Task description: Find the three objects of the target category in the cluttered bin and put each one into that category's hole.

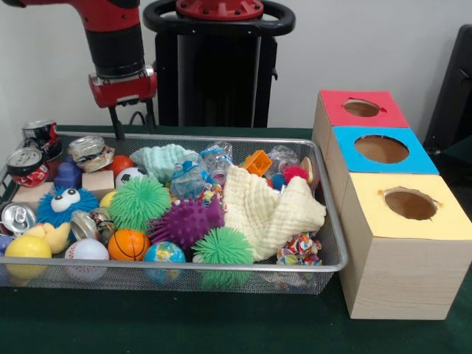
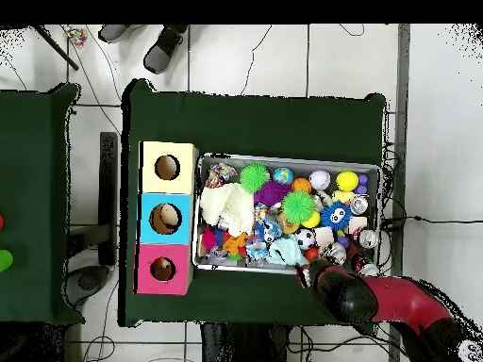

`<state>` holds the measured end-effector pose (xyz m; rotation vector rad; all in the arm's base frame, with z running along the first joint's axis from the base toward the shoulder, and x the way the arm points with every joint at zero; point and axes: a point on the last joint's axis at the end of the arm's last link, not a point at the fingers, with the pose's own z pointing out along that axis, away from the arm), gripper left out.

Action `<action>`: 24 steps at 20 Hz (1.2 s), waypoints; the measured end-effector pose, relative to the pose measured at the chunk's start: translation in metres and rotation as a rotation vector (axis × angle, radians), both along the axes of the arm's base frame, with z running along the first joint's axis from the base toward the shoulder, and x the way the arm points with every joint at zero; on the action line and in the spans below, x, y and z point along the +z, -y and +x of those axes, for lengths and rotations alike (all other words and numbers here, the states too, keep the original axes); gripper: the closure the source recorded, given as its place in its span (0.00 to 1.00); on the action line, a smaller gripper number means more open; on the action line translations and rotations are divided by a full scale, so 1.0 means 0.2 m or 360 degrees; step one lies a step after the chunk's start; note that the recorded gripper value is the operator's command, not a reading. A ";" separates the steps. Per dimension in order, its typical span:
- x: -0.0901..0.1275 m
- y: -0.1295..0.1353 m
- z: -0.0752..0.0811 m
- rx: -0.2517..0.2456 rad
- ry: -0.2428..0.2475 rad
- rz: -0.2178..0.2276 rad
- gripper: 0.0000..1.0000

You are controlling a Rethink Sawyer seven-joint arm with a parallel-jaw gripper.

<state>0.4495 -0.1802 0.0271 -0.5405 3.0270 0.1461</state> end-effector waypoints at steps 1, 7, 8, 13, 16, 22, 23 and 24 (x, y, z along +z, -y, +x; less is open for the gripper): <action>-0.02 0.00 -0.01 -0.0002 0.0008 0.0007 0.00; -0.16 0.00 -0.06 -0.0039 0.0064 0.0069 0.00; -0.18 0.00 -0.07 -0.0050 0.0066 0.0084 0.00; -0.28 0.01 -0.10 -0.0127 0.0078 0.0174 0.00; -0.33 0.01 -0.10 -0.0158 0.0080 0.0210 0.00; -0.37 0.03 -0.11 -0.0212 0.0088 0.0267 0.00; -0.37 0.04 -0.11 -0.0227 0.0085 0.0289 0.00; -0.37 0.04 -0.11 -0.0231 0.0083 0.0295 0.00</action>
